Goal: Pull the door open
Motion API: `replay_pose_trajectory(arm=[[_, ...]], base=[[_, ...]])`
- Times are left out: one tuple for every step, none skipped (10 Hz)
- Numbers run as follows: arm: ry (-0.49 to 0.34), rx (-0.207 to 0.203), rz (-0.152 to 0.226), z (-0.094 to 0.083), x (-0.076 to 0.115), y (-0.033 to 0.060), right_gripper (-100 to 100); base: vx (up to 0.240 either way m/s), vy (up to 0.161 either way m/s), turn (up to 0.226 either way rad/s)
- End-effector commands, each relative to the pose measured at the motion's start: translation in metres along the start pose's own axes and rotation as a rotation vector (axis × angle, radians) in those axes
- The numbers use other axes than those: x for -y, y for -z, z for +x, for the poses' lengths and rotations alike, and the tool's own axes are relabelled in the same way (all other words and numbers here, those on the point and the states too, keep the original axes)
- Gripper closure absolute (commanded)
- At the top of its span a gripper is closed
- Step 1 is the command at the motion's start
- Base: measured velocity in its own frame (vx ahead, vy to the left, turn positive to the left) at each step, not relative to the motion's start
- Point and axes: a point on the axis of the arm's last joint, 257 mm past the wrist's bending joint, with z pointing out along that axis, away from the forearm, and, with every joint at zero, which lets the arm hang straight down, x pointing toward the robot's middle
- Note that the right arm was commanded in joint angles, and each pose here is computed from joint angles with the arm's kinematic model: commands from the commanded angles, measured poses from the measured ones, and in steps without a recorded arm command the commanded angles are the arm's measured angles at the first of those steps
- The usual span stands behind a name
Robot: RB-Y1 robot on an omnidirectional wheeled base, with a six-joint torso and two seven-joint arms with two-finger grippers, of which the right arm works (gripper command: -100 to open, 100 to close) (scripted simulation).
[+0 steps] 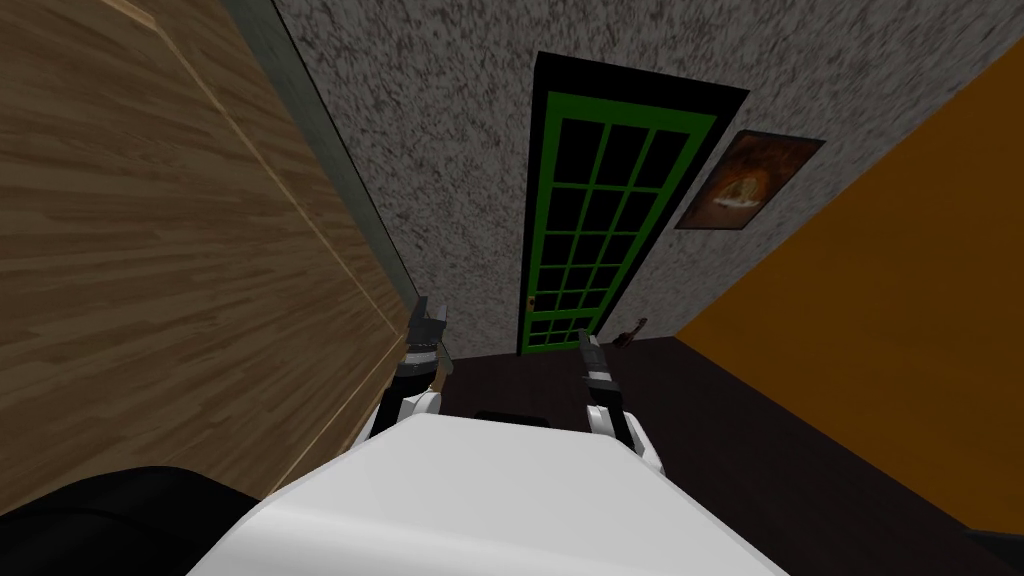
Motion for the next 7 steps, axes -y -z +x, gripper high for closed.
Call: replay_pose_trajectory(arm=[[0.037,-0.016,0.004,0.007,0.007,0.0015,-100],[0.059,-0.026,0.006,0.011,0.011,0.0026,-100],[0.08,-0.036,0.008,0.016,0.015,0.0037,-100],[0.101,-0.046,0.01,0.02,0.018,0.005,-100],[0.122,-0.056,0.012,0.024,0.022,0.0062,-100],[0.142,-0.066,0.014,0.029,0.026,0.0076,-100],[0.163,-0.076,0.015,0.033,0.03,0.009,-100]], base=[[0.085,0.022,0.016],[0.089,0.018,0.015],[0.085,0.016,0.014],[0.079,0.016,0.014],[0.082,0.018,0.014],[0.086,0.015,0.014],[0.083,0.023,0.017]])
